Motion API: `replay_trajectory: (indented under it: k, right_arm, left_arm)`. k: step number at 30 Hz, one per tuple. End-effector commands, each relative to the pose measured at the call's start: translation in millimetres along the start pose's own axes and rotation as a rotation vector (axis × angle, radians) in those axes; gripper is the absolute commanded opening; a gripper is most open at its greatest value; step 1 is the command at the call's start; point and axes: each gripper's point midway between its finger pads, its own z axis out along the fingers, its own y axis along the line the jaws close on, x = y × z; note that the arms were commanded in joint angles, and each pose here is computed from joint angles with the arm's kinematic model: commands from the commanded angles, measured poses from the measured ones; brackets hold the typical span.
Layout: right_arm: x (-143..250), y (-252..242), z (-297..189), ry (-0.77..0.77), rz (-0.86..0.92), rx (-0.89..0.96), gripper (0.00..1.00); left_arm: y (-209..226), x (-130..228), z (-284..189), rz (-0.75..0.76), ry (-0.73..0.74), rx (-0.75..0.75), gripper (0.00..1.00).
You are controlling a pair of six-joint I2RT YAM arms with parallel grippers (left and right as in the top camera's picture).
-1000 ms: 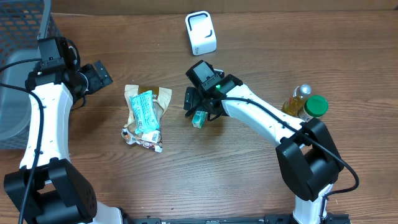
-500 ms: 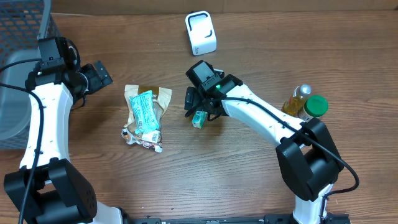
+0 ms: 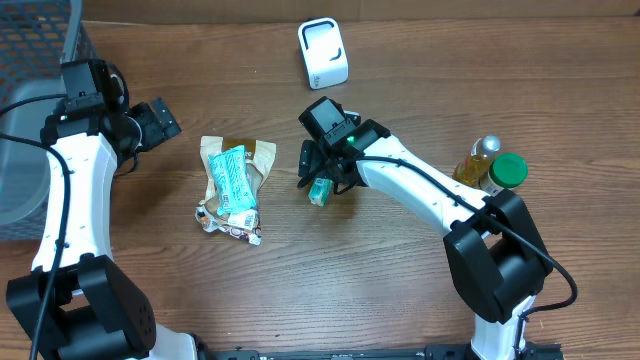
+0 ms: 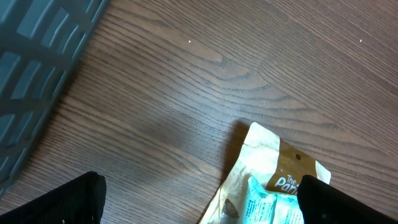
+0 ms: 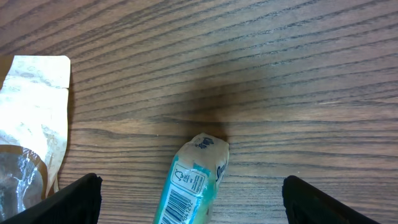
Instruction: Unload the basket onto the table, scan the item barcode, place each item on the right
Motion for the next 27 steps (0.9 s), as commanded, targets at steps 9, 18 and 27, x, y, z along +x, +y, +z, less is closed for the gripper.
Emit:
replay_trajectory:
  k: [9, 18, 27]
  right_arm:
    - [3, -6, 7, 0.005, 0.003, 0.029, 0.89]
    - [11, -2, 8, 0.047, 0.032, 0.006, 0.79]
    - [23, -3, 8, 0.09, 0.102, 0.023, 0.73]
  left_arm:
    - [-4, -6, -3, -0.004, -0.014, 0.012, 1.0]
    - [-4, -6, -3, -0.004, -0.014, 0.012, 1.0]
    - [-4, -6, -3, -0.004, -0.014, 0.012, 1.0]
